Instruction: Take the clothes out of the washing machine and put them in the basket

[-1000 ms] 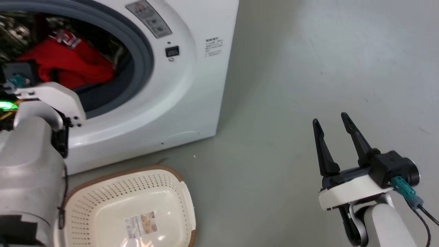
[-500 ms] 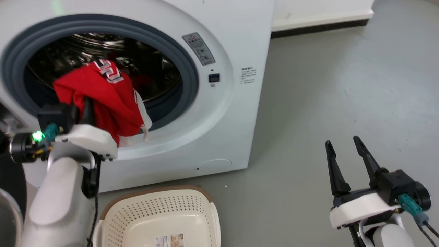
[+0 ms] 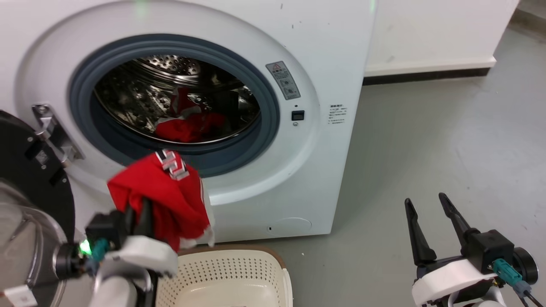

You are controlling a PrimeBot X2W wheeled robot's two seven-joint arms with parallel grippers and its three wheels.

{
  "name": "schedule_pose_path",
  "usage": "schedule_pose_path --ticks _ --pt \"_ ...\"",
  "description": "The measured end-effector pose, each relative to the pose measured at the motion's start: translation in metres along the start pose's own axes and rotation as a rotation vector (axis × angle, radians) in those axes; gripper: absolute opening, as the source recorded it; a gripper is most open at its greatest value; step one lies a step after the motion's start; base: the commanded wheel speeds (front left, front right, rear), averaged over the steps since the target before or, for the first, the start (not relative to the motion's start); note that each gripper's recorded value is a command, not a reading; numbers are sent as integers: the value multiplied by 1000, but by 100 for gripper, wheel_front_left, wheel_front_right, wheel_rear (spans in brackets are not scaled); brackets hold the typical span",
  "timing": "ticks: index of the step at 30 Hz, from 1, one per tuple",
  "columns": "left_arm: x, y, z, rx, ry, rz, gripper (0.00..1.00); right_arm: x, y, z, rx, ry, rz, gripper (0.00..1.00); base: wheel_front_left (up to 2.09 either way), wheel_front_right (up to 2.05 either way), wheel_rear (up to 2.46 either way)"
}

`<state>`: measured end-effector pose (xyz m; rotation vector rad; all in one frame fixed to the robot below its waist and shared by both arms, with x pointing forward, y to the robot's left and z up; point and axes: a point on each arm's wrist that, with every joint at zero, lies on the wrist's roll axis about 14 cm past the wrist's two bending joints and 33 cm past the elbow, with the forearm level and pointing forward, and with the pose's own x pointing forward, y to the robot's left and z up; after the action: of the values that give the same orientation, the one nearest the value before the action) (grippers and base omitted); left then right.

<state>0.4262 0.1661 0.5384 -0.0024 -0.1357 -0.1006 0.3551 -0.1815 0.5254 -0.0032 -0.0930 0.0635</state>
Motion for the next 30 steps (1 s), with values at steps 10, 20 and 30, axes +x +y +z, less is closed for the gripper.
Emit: schedule_pose_path --ticks 10,20,30 --pt "-66 -12 -61 -52 204 -3 0 3 17 6 -4 -8 52 100 0 0 0" --pt "-79 -29 -125 -100 417 -15 0 15 26 -18 28 60 80 100 0 0 0" --pt "-75 -37 -198 -105 646 -42 0 47 27 -43 35 100 89 100 0 0 0"
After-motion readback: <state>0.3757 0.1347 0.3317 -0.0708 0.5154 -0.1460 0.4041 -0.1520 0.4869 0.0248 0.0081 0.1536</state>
